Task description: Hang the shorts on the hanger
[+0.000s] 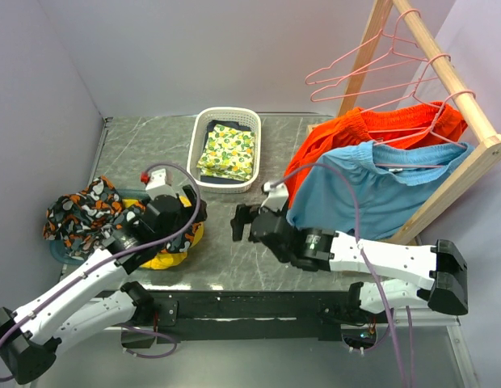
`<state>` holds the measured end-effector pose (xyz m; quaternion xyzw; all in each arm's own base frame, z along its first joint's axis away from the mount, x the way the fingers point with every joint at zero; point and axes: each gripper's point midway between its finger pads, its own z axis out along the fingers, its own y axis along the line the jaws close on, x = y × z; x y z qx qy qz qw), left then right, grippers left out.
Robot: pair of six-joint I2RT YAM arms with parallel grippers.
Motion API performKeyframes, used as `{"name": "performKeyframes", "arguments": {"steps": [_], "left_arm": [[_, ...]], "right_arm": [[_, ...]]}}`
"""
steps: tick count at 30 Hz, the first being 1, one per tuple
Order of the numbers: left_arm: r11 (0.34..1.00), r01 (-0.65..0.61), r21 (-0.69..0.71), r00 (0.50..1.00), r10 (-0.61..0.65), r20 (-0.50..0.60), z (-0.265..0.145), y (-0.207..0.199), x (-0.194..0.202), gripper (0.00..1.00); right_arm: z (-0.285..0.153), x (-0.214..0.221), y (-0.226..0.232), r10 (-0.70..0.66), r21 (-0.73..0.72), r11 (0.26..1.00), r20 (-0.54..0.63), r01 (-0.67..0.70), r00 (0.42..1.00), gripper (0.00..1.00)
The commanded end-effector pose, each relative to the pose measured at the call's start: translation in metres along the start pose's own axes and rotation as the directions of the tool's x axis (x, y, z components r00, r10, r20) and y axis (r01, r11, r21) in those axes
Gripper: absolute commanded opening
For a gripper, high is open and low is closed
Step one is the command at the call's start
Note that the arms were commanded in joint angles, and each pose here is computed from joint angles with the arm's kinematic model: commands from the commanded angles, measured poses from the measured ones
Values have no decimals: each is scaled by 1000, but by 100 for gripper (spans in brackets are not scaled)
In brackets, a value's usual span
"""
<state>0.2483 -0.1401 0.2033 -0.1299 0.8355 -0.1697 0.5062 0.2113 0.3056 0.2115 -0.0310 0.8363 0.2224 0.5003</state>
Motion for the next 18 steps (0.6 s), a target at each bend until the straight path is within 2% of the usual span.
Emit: {"name": "performKeyframes", "arguments": {"steps": [1,6,18], "left_arm": [[989,102,104,994,-106,30,3,-27,1,96],[989,97,110,995,-101,27,3,-28,13,96],[991,70,116,997,-73,23,-1,-35,16,96]], "right_arm": [[-12,-6,16,121,-79,990,70,-116,990,100],[-14,17,-3,145,-96,986,59,-139,988,100],[-17,15,-13,163,-83,984,88,-155,983,100]]}}
